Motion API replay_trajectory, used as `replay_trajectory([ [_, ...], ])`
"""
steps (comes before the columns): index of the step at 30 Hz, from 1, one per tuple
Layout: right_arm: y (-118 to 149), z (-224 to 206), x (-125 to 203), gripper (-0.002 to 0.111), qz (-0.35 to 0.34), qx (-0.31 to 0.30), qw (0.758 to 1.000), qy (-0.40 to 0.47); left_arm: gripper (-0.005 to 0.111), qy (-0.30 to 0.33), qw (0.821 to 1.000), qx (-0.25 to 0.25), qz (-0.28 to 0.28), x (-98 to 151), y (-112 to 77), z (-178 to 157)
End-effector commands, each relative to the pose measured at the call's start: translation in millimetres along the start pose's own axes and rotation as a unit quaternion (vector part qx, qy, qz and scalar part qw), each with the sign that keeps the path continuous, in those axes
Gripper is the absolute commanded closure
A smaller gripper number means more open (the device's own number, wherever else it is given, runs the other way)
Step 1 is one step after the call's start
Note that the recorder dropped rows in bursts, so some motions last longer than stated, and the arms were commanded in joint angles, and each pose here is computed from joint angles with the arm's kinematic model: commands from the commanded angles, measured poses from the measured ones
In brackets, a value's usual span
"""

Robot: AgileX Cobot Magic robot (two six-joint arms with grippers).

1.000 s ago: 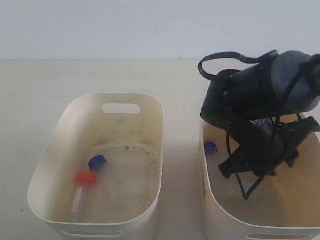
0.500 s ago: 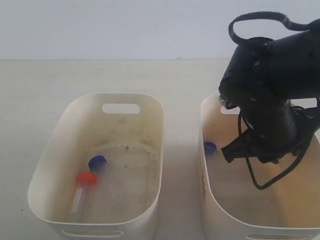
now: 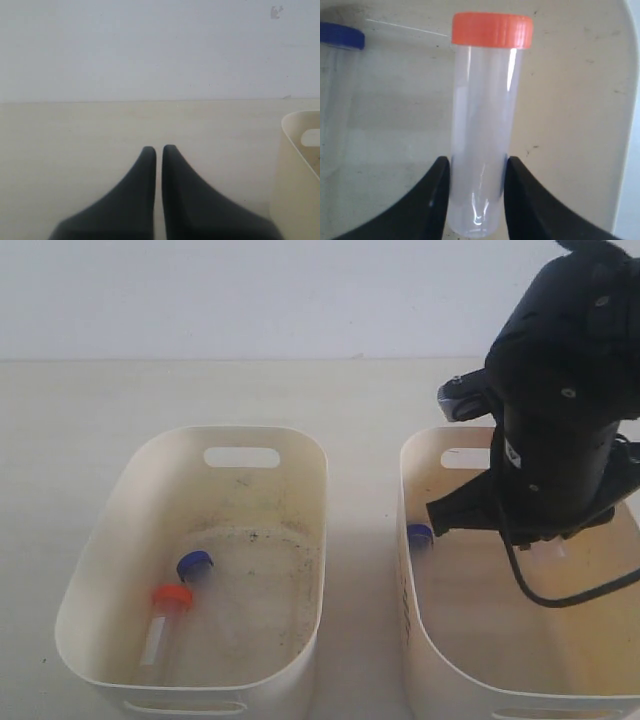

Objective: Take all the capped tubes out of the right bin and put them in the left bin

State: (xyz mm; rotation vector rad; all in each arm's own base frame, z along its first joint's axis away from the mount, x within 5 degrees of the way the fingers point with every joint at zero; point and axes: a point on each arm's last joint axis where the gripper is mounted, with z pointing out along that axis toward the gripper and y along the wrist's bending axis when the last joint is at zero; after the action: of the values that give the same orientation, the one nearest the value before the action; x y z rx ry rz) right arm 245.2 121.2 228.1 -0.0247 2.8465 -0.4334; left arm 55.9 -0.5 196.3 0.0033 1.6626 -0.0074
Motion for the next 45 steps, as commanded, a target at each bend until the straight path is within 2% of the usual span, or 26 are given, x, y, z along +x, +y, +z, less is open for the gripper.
replay_trajectory([
  [1, -7.5, -10.8, 1.1, 0.108, 0.007, -0.015, 1.0, -0.017, 0.102, -0.002, 1.0, 0.004, -0.003, -1.1, -0.4, 0.2],
  [5, -10.4, -21.9, 1.3, 0.108, 0.011, -0.044, 0.998, -0.042, 0.102, -0.002, 1.0, 0.004, -0.003, -1.1, -0.4, 0.2],
  [9, -8.9, -35.8, 2.5, 0.108, 0.019, -0.106, 0.992, -0.068, 0.102, -0.002, 1.0, 0.004, -0.003, -1.1, -0.4, 0.2],
  [14, -3.6, -52.6, 2.9, 0.108, 0.022, -0.191, 0.976, -0.101, 0.102, -0.002, 1.0, 0.004, -0.003, -1.1, -0.4, 0.2],
  [19, -3.6, -70.8, 0.3, 0.108, 0.029, -0.244, 0.96, -0.136, 0.102, -0.002, 1.0, 0.004, -0.003, -1.1, -0.4, 0.2],
  [22, 0.8, -85.8, -3.2, 0.108, 0.024, -0.296, 0.943, -0.152, 0.102, -0.002, 1.0, 0.004, -0.003, -1.1, -0.4, 0.2],
  [26, 15.3, -107.5, -6.4, 0.108, 0.012, -0.384, 0.905, -0.184, 0.102, -0.002, 1.0, 0.004, -0.003, -1.1, -0.4, 0.2],
  [29, 28.4, -119.9, -4.1, 0.108, 0.009, -0.423, 0.881, -0.21, 0.102, -0.002, 1.0, 0.004, -0.003, -1.1, -0.4, 0.2],
  [36, 58.7, -133.1, 4.2, 0.108, -0.009, -0.468, 0.85, -0.241, 0.102, -0.002, 1.0, 0.004, -0.003, -1.1, -0.4, 0.2],
  [40, 73.8, -131.0, 6.7, 0.108, -0.019, -0.476, 0.846, -0.241, 0.102, -0.002, 1.0, 0.004, -0.003, -1.1, -0.4, 0.2],
  [45, 84.1, -121.7, 6.6, 0.108, -0.027, -0.469, 0.854, -0.226, 0.102, -0.002, 1.0, 0.004, -0.003, -1.1, -0.4, 0.2],
])
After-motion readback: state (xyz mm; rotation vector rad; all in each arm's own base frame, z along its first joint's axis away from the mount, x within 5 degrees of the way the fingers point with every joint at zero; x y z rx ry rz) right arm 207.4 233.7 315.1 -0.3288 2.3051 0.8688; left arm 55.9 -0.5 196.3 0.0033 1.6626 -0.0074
